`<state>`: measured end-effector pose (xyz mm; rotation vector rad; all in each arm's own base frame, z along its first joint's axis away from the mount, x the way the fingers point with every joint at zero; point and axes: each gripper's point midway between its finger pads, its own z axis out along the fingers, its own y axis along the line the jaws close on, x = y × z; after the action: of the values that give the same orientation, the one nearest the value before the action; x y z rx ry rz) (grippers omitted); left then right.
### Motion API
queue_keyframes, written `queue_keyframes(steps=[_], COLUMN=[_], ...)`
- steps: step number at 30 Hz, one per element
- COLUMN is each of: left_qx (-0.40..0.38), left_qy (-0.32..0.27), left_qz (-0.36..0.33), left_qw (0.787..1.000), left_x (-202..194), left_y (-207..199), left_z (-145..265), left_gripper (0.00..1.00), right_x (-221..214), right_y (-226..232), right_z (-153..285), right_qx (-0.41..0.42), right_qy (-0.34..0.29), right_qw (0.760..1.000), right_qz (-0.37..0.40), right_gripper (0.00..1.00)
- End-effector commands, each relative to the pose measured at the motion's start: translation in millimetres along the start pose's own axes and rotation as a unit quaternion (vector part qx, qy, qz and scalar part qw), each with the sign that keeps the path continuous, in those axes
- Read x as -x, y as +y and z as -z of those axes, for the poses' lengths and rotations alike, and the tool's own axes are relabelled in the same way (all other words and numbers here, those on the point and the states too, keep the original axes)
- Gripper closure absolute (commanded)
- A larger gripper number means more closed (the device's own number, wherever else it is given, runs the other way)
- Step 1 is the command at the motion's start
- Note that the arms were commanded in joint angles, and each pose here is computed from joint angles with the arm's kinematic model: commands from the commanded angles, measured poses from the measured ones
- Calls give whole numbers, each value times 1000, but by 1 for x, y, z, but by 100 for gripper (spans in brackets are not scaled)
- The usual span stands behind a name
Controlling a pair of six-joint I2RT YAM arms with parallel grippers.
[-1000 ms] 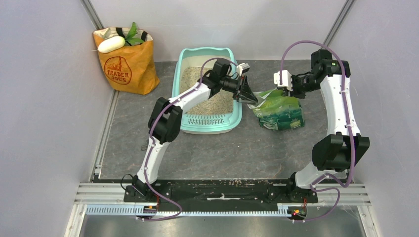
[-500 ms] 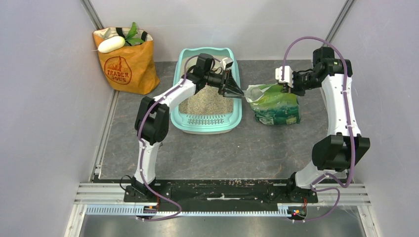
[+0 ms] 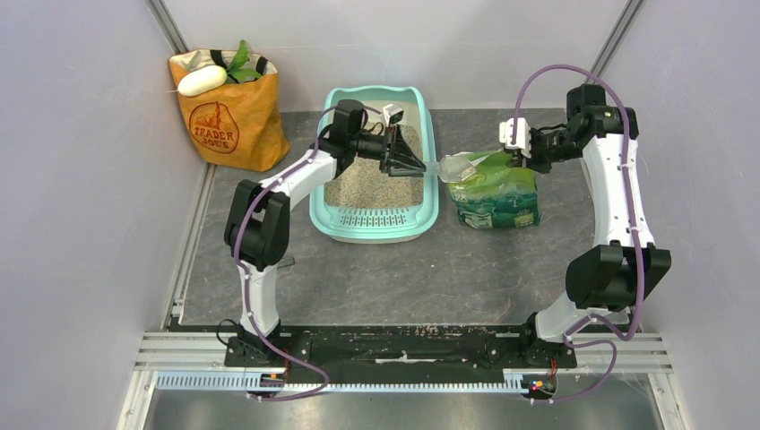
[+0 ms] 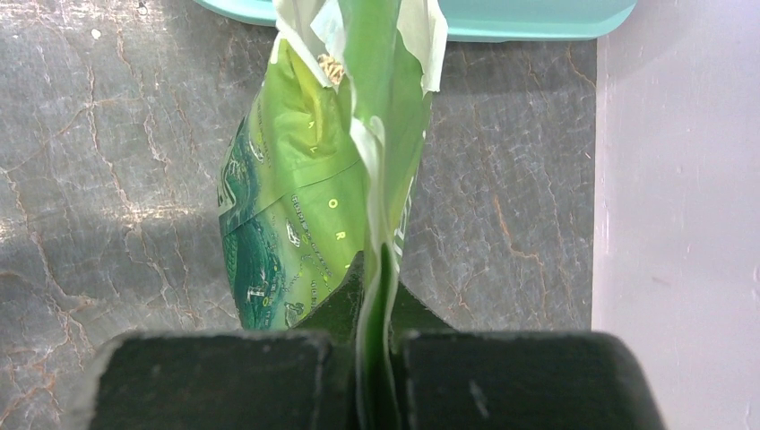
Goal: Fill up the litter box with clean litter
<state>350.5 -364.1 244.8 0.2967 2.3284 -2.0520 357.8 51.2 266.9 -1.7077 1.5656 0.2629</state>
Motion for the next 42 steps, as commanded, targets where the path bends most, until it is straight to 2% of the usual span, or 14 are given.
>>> queue_keyframes(steps=[1, 9, 12, 16, 19, 25, 29, 32, 36, 37, 39, 42], left_qx=[-36, -32, 0, 72, 106, 146, 169, 134, 55, 50, 72, 136], left_qy=[-10, -19, -27, -23, -40, -13, -8, 5, 33, 32, 26, -2], left_qz=[-45, -36, -15, -40, -22, 45, 59, 59, 0, 4, 34, 2], left_qw=[998, 999, 1000, 996, 993, 988, 984, 989, 998, 998, 996, 991], left_x=[0, -2, 2, 2, 9, -3, -7, -6, -4, -3, 0, 8], left_y=[-43, -41, -31, -24, -24, -1, 13, 7, -15, -14, 0, 11], left_z=[26, 38, 35, 21, 10, -21, -36, -44, -50, -50, -54, -56], left_gripper=[98, 98, 98, 98, 98, 98, 98, 98, 98, 98, 98, 98], right_x=[16, 13, 17, 22, 22, 25, 30, 32, 29, 29, 31, 38], right_y=[-29, -28, -27, -22, -12, 7, 13, 14, 11, 10, 8, 7], right_z=[20, 19, 21, 23, 23, 21, 19, 19, 21, 22, 23, 24], right_qx=[-54, -52, -52, -44, -32, -17, -11, -8, -9, -11, -14, -18], right_qy=[0, 6, 2, 1, 8, 12, 9, 8, 17, 17, 15, 9], right_qw=[997, 997, 997, 996, 995, 992, 989, 989, 991, 992, 992, 990], right_qz=[52, 55, 64, 81, 97, 128, 148, 146, 129, 123, 127, 141], right_gripper=[100, 100, 100, 100, 100, 100, 100, 100, 100, 100, 100, 100])
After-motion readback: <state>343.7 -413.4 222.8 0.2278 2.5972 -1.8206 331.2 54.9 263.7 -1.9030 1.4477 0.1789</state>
